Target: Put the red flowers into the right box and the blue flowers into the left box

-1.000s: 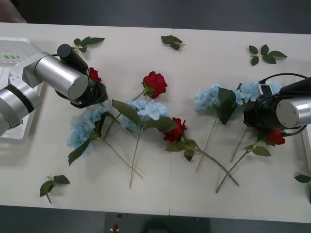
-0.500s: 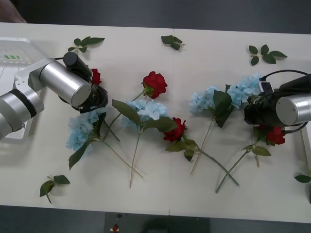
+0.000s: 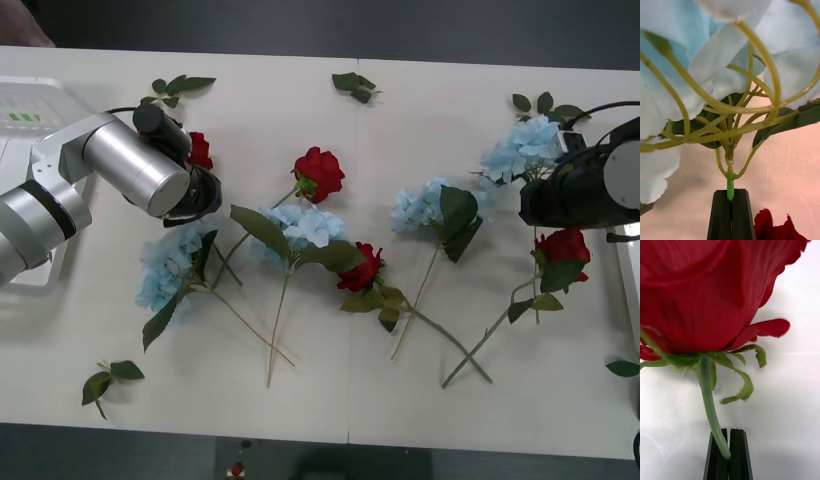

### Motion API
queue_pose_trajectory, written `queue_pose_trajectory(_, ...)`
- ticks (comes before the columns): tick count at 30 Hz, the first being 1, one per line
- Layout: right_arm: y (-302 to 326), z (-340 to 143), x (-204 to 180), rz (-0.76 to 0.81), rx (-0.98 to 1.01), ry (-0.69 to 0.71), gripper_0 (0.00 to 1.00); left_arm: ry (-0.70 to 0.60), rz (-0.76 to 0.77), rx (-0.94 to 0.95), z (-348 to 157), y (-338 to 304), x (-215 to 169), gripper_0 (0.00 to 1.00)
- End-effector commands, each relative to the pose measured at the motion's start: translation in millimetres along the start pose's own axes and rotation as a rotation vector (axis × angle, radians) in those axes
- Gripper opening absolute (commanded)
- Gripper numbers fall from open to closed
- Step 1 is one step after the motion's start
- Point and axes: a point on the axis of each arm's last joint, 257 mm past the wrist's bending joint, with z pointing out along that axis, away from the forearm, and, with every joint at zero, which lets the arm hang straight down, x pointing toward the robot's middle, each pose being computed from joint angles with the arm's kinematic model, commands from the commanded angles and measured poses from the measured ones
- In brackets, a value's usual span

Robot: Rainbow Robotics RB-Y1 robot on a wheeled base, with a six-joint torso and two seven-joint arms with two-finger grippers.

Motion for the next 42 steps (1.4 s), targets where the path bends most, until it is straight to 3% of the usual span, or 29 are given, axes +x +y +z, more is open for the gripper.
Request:
queue_pose_trajectory(1, 11.1, -25.3, -28.1, 0.061, -0.034, -0.061, 0.0, -0.135, 0.021, 0.081, -41.4, -33.1, -67.2, 0.0)
queue_pose_trajectory(7, 7.7, -32.0, -34.3, 0.075, -0.037, -0.075, 0.01, -0.222, 0.043, 0.153, -76.3, -57.8, -99.8, 0.0)
queue_pose_trajectory(8, 6.6, -31.5, -33.5, 0.08, -0.036, -0.074, 0.15, -0.236, 0.048, 0.172, -82.8, -64.3, -103.8, 0.0)
queue_pose_trajectory(9, 6.2, -32.5, -34.5, 0.082, -0.037, -0.077, 0.49, -0.254, 0.052, 0.187, -89.6, -69.1, -109.4, 0.0)
queue_pose_trajectory(10, 5.5, -33.0, -35.2, 0.084, -0.037, -0.079, 0.76, -0.272, 0.057, 0.204, -96.4, -74.7, -115.0, 0.0)
queue_pose_trajectory(11, 5.2, -33.3, -35.6, 0.085, -0.037, -0.08, 0.95, -0.303, 0.065, 0.235, -107.6, -84.9, -123.5, 0.0)
queue_pose_trajectory(12, 4.1, -34.2, -36.6, 0.083, -0.037, -0.083, 1.0, -0.33, 0.07, 0.262, -117.0, -93.1, -130.7, 0.0)
queue_pose_trajectory(20, 3.4, -42.3, -45.0, 0.081, -0.046, -0.108, 1.0, -0.427, 0.067, 0.437, -177.7, -141.5, -155.7, 0.0)
queue_pose_trajectory(31, 11.7, -69.5, -56.2, -0.029, -0.086, -0.138, 1.0, -0.463, 0.098, 0.634, -254.6, -206.9, -157.3, 0.0)
queue_pose_trajectory(42, 56.7, -124.2, -47.1, -0.136, -0.415, -0.125, 1.0, -0.489, 0.159, 0.75, -304.4, -251.5, -138.4, 0.0)
